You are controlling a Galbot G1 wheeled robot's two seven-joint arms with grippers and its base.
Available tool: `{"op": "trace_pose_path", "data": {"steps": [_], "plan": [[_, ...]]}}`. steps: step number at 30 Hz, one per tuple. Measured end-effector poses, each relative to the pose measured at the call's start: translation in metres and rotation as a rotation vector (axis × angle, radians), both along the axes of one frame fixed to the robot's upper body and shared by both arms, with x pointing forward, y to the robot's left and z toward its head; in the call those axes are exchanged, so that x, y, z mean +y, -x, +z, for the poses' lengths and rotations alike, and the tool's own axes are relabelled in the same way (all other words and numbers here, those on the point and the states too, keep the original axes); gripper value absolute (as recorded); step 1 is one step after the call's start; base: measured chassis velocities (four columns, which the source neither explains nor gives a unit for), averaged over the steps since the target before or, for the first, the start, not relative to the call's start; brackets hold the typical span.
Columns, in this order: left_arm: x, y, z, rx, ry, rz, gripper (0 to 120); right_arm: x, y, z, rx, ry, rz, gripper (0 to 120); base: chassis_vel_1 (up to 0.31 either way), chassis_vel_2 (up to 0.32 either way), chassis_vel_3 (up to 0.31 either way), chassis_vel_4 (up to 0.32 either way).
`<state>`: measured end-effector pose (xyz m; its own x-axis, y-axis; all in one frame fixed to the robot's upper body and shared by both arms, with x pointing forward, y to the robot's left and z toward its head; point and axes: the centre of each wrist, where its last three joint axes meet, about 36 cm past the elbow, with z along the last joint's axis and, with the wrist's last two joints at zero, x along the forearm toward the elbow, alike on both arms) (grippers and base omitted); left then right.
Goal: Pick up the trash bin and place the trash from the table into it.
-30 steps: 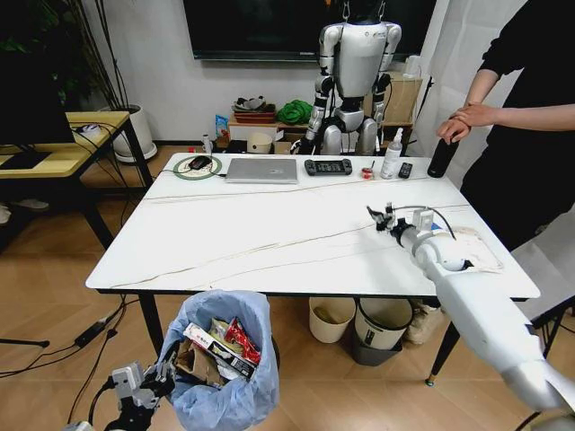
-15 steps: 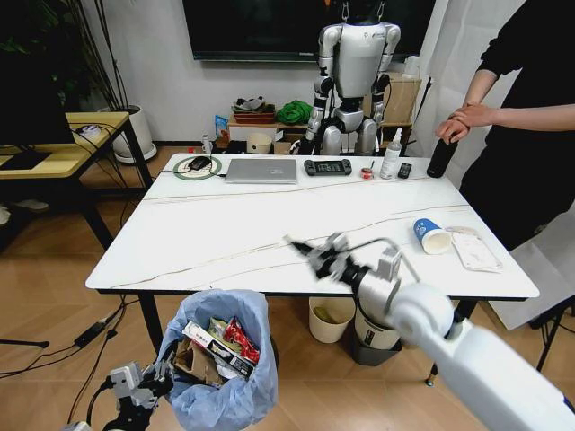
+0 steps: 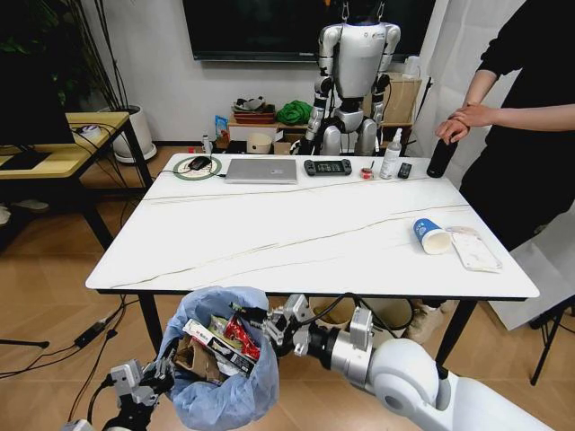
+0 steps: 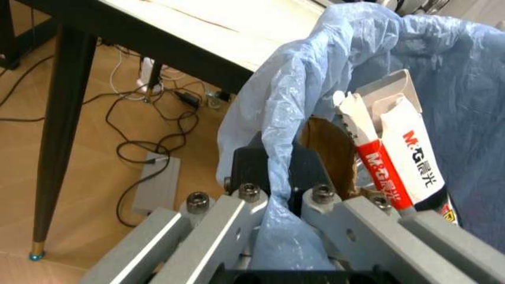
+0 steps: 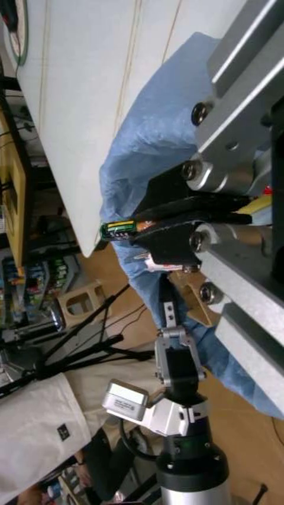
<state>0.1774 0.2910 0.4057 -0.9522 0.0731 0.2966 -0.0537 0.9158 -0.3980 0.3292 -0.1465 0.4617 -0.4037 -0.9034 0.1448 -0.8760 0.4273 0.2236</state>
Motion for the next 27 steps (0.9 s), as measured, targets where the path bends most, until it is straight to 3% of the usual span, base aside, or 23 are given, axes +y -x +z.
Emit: {"op": "trace_pose_path", "data": {"steps": [7, 10, 12, 14, 16, 19, 23, 24, 27], "plan": [[-0.001, 0.0, 0.0, 0.0, 0.0, -0.002, 0, -0.002, 0.006, -0.002, -0.003, 0.023, -0.008, 19, 0.0, 0.0, 0.0, 0.0], [-0.001, 0.0, 0.0, 0.001, 0.0, -0.004, 0, -0.005, 0.005, -0.002, -0.009, 0.029, -0.025, 34, 0.0, 0.0, 0.0, 0.0], [-0.001, 0.0, 0.0, 0.001, -0.001, -0.005, 0, -0.006, 0.005, -0.002, -0.012, 0.03, -0.03, 36, 0.0, 0.0, 0.0, 0.0], [-0.001, 0.0, 0.0, 0.001, -0.002, -0.01, 0, -0.012, 0.0, 0.002, -0.039, 0.045, -0.09, 46, 0.0, 0.0, 0.0, 0.0], [0.001, -0.001, 0.0, 0.003, -0.01, -0.021, 0, -0.029, -0.009, 0.007, -0.073, 0.069, -0.234, 56, 0.0, 0.0, 0.0, 0.0], [0.003, -0.001, -0.002, 0.006, -0.014, -0.028, 0, -0.043, -0.013, 0.006, -0.089, 0.089, -0.336, 63, 0.0, 0.0, 0.0, 0.0], [0.006, -0.003, -0.006, 0.01, -0.009, -0.044, 0, -0.072, -0.013, -0.003, -0.14, 0.042, -0.531, 82, 0.0, 0.0, 0.0, 0.0], [0.006, -0.003, -0.006, 0.01, -0.009, -0.044, 0, -0.072, -0.013, -0.003, -0.14, 0.042, -0.531, 82, 0.0, 0.0, 0.0, 0.0], [0.011, -0.002, -0.017, 0.023, -0.032, -0.068, 0, -0.106, -0.012, -0.006, -0.198, 0.074, -0.73, 95, 0.0, 0.0, 0.0, 0.0]]}}
